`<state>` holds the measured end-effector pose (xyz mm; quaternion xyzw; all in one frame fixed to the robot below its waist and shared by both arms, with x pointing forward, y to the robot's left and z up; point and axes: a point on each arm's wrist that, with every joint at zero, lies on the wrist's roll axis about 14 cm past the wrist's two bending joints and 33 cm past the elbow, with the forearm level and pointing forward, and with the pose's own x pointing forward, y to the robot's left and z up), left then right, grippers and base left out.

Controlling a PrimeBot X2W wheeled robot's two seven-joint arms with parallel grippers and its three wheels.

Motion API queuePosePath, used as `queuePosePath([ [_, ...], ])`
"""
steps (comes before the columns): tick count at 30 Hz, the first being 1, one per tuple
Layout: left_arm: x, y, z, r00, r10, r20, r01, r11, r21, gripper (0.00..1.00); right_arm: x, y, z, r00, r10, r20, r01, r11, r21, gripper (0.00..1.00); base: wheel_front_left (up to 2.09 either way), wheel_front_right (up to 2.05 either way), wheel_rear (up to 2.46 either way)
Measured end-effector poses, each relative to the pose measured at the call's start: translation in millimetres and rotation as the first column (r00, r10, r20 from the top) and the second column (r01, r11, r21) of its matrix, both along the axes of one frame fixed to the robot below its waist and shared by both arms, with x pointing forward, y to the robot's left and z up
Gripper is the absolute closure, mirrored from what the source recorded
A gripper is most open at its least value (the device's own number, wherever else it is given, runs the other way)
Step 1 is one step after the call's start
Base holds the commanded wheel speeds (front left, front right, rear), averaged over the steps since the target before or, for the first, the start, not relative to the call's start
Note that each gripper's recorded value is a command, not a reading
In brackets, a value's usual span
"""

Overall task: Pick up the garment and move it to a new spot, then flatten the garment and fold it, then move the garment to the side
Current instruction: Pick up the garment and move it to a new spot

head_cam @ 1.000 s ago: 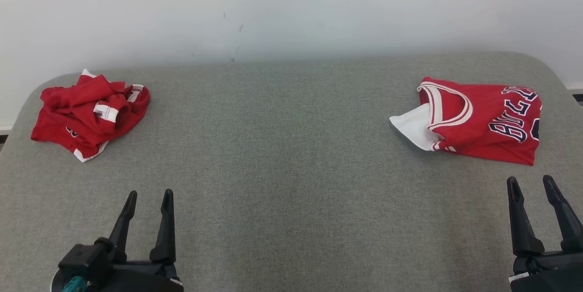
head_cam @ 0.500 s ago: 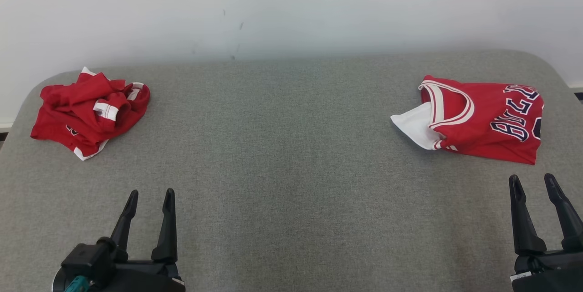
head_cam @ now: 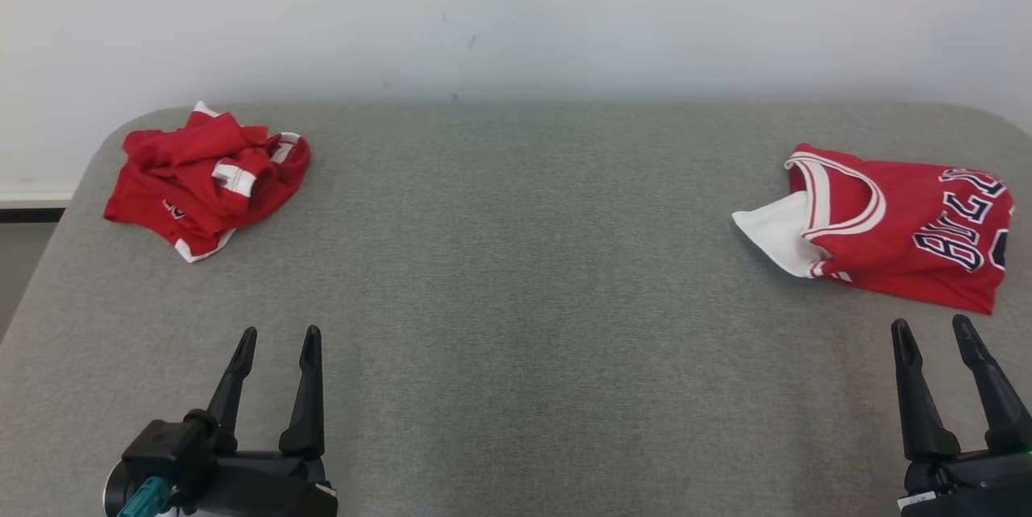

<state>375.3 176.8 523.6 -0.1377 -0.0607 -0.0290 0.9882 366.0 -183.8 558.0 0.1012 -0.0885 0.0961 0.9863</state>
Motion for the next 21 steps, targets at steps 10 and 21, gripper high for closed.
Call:
queuePosePath([
  [10,-14.8,29.6,1.4,0.996,0.089,0.003,-0.089,0.996,0.007,0.00,15.5,45.2,0.6,0.990,0.141,0.010,-0.141,0.990,0.021,0.00,0.00,0.00,0.00],
  [21,-29.5,58.8,2.3,0.984,0.178,0.005,-0.178,0.984,0.013,0.00,32.9,90.4,9.2,0.963,0.265,0.045,-0.266,0.964,0.019,0.00,0.00,0.00,0.00],
])
